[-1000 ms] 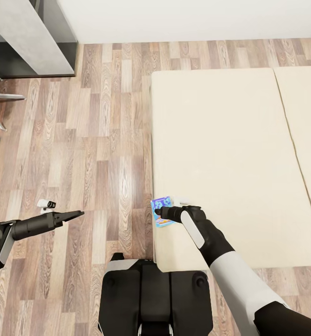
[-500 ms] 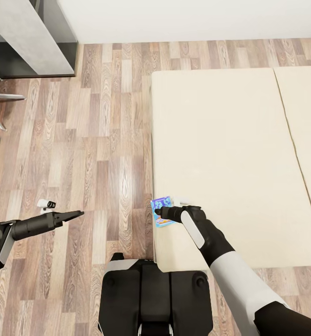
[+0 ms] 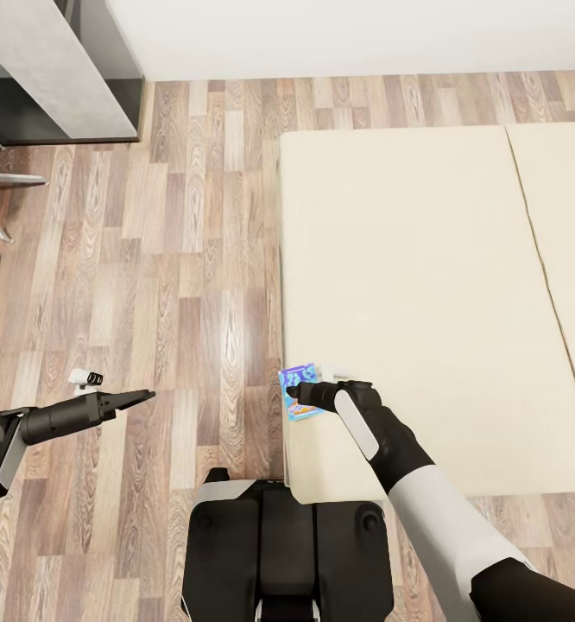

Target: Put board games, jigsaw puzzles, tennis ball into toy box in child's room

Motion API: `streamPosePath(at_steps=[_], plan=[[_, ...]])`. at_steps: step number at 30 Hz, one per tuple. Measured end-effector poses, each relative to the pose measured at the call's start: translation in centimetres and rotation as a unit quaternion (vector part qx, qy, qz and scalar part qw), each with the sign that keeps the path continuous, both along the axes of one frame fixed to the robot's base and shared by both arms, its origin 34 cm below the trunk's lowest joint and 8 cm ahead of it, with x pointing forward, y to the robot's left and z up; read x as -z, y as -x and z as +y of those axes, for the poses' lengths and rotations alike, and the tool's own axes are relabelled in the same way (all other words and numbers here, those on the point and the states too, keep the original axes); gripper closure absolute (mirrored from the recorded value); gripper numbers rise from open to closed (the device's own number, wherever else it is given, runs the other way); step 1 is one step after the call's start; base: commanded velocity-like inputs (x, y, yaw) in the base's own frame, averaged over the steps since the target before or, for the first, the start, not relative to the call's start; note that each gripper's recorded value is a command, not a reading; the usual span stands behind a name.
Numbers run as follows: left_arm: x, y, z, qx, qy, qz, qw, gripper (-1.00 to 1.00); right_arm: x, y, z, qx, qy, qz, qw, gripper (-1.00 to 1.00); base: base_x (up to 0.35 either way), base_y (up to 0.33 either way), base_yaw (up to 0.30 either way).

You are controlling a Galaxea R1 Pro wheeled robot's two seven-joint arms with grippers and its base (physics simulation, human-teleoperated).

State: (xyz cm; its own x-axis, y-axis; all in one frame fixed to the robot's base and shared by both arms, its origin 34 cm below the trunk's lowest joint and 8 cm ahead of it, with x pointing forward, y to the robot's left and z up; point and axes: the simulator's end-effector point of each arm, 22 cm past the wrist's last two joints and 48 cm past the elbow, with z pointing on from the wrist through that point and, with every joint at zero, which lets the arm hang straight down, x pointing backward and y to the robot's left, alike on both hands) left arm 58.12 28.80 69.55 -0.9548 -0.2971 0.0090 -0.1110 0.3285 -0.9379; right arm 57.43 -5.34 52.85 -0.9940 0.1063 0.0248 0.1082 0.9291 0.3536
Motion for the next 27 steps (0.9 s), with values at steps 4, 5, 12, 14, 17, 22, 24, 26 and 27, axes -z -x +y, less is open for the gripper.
streamPosePath(at_steps=[4, 5, 12, 14, 17, 22, 24, 26, 27], plan=[[0.0, 0.0, 0.0, 0.000, 0.000, 0.000, 1.0000, -1.00, 0.0, 0.0, 0.0, 0.000, 0.000, 0.000, 1.0000, -1.00, 0.000, 0.000, 0.000], [0.0, 0.0, 0.0, 0.000, 0.000, 0.000, 1.0000, -1.00, 0.0, 0.0, 0.0, 0.000, 0.000, 0.000, 1.0000, -1.00, 0.000, 0.000, 0.000], [-0.1, 0.0, 0.0, 0.000, 0.000, -0.001, 1.0000, -1.00, -0.1, -0.1, 0.0, 0.000, 0.000, -0.002, 1.0000, -1.00, 0.000, 0.000, 0.000], [-0.2, -0.1, 0.0, 0.000, 0.000, -0.002, 1.0000, -1.00, -0.2, -0.3, 0.0, 0.000, 0.000, -0.003, 1.0000, -1.00, 0.000, 0.000, 0.000], [-0.4, -0.2, 0.0, 0.000, 0.000, -0.004, 1.0000, -1.00, -0.4, -0.5, 0.0, 0.000, 0.000, -0.005, 1.0000, -1.00, 0.000, 0.000, 0.000], [-0.8, -0.5, 0.0, 0.000, 0.000, -0.008, 1.0000, -1.00, -0.8, -0.8, 0.0, 0.000, 0.000, -0.009, 1.0000, -1.00, 0.000, 0.000, 0.000], [-1.0, -0.6, 0.0, 0.000, 0.000, -0.010, 0.9999, -1.00, -1.0, -1.0, 0.0, 0.000, 0.000, -0.011, 0.9999, -1.00, 0.000, 0.000, 0.000], [-1.1, -0.7, 0.0, 0.000, 0.000, -0.012, 0.9999, -1.00, -1.1, -1.1, 0.0, 0.000, 0.000, -0.013, 0.9999, -1.00, 0.000, 0.000, 0.000], [-1.2, -0.8, 0.0, 0.000, 0.000, -0.013, 0.9999, -1.00, -1.2, -1.2, 0.0, 0.000, 0.000, -0.013, 0.9999, -1.00, 0.000, 0.000, 0.000]])
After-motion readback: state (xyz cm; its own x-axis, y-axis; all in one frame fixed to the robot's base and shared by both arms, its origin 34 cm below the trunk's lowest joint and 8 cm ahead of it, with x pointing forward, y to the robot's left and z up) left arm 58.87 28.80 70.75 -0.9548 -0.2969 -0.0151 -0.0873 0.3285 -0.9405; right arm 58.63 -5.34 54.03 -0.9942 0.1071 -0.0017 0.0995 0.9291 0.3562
